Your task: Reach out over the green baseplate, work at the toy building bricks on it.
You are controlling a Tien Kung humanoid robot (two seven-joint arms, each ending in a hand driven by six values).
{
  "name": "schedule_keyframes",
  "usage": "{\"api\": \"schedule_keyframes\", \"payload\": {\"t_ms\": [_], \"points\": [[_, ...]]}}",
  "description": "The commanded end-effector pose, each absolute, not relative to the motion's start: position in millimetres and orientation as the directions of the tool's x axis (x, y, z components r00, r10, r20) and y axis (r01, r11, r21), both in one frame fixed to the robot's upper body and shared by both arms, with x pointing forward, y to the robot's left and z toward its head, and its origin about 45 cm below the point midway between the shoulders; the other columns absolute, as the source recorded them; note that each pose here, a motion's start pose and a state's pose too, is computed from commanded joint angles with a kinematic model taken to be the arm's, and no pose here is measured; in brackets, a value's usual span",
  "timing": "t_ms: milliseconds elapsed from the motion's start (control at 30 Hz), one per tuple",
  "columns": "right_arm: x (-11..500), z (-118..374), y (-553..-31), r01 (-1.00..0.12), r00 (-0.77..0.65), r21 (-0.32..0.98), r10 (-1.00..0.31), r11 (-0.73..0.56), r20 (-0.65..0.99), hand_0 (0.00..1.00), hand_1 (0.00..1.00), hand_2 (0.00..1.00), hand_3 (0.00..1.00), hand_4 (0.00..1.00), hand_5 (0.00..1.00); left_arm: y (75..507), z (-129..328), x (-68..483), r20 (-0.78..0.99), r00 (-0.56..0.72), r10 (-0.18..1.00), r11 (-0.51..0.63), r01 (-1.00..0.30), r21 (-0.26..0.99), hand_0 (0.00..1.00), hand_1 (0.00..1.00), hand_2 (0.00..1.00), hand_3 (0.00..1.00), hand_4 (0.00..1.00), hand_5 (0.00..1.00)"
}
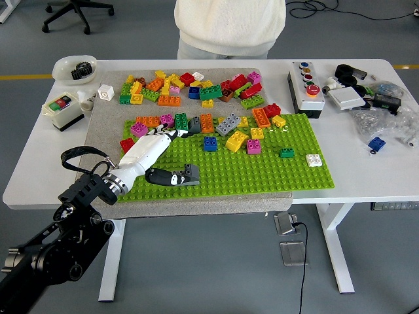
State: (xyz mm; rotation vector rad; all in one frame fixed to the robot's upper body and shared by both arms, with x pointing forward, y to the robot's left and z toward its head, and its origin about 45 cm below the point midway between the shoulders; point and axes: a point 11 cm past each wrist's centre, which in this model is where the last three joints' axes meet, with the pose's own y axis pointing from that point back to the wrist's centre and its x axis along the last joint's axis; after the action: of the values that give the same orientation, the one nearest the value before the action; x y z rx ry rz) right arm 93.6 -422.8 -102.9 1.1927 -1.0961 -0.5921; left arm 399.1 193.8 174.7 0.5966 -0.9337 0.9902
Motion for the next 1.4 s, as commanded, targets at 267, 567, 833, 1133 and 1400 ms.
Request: {"api": "schedule_keyframes", "payload": {"t_ms": [267,567,833,1133,1400], "points": [[93.1,-102.9,-422.8,-0.167,0.400,0.935,-0.845,0.312,0.354,0.737,0.615,0.633,0.536,0.761,0.497,192.4,174.4,399.1,0.870,0.235,0.434,0.448,-0.894,0.018,0.998,0.847,0.842,0.847,0.998,0.178],[92.8,-103.2,-422.4,-0.166,0.403,0.936,-0.845,0.311,0.352,0.737,0.614,0.634,0.537,0.761,0.497,191.5,173.0,398.5,0.869,0.238,0.434,0.448,-0.894,0.021,0.998,0.846,0.842,0.846,0.998,0.176],[92.8,-103.0,-422.9,-0.166,0.404,0.936,-0.844,0.312,0.353,0.737,0.614,0.634,0.536,0.760,0.496,190.5,172.5,398.8,0.868,0.236,0.436,0.446,-0.895,0.019,0.998,0.847,0.841,0.845,0.998,0.176],[94.0,-102.8,-422.7,-0.168,0.402,0.935,-0.844,0.312,0.354,0.737,0.614,0.634,0.536,0.761,0.497,189.6,170.5,398.7,0.868,0.234,0.439,0.442,-0.897,0.019,0.998,0.847,0.841,0.846,0.998,0.173],[94.3,-102.7,-422.8,-0.169,0.402,0.935,-0.845,0.312,0.354,0.736,0.614,0.634,0.536,0.761,0.497,188.9,169.6,398.9,0.866,0.232,0.443,0.439,-0.898,0.016,0.998,0.844,0.839,0.845,0.998,0.171]]}}
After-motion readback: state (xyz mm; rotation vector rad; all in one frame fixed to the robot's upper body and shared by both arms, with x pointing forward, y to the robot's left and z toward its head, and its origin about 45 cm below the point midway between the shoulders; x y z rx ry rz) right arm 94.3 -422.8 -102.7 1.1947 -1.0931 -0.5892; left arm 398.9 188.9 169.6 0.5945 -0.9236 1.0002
